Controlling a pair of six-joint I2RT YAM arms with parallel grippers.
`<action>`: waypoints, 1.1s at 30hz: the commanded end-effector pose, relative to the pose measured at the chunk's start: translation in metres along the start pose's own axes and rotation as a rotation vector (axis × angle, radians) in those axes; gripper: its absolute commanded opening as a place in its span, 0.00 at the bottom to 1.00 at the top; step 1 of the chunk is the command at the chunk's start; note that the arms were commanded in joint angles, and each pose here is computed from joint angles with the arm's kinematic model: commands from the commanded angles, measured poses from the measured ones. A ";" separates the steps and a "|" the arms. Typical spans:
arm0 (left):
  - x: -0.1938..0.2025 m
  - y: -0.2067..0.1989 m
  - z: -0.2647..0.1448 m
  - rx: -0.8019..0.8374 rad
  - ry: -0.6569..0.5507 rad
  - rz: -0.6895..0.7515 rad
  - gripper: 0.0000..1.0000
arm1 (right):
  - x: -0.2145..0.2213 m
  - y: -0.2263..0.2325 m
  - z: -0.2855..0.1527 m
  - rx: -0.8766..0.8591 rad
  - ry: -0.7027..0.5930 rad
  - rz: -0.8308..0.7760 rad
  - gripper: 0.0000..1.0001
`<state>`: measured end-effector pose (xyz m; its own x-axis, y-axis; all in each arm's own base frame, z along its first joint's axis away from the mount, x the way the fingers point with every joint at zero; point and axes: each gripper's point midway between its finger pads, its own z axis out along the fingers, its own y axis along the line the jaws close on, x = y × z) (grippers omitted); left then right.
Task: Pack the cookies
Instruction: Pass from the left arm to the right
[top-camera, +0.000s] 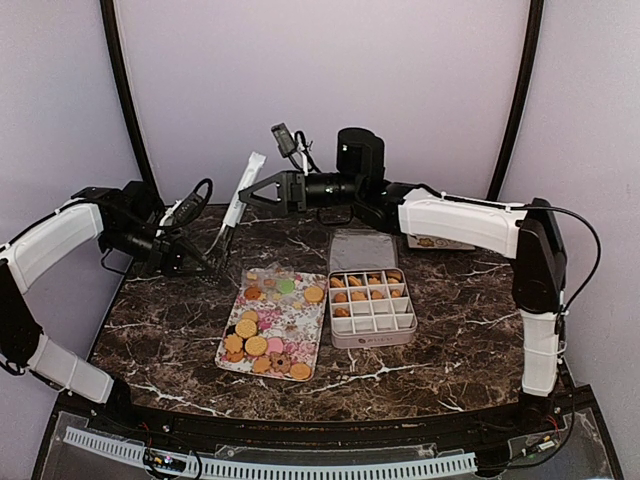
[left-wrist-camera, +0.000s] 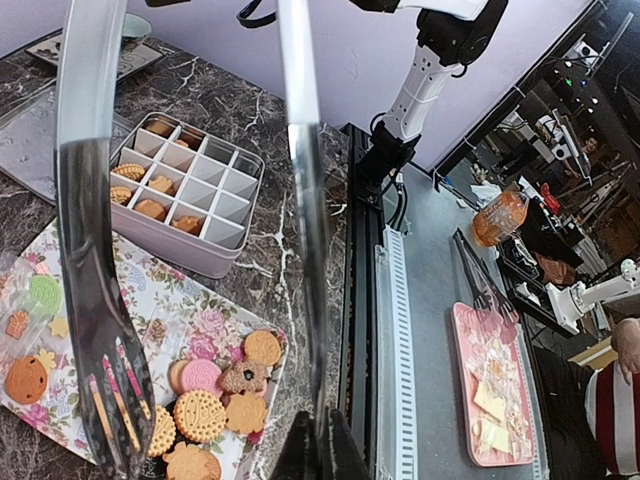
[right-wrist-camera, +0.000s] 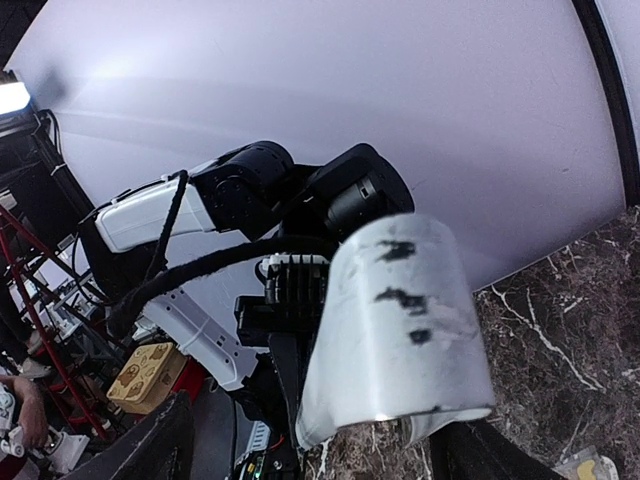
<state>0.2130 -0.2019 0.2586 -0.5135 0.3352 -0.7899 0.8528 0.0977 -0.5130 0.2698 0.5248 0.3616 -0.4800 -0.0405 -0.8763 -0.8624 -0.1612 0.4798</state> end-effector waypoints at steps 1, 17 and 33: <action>0.001 -0.005 0.000 -0.010 0.005 0.039 0.00 | -0.001 0.002 0.000 -0.002 0.023 -0.020 0.78; 0.003 -0.008 0.002 -0.004 0.019 0.059 0.00 | 0.009 -0.002 0.016 -0.023 0.056 0.012 0.54; -0.001 -0.006 0.002 -0.015 0.025 0.071 0.00 | 0.018 -0.003 0.025 -0.013 0.050 0.024 0.45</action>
<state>0.2107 -0.2028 0.2504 -0.4896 0.3802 -0.7847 0.8663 0.1102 -0.4871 0.2727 0.5416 0.3362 -0.5197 -0.1133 -0.8468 -0.8370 -0.1314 0.5313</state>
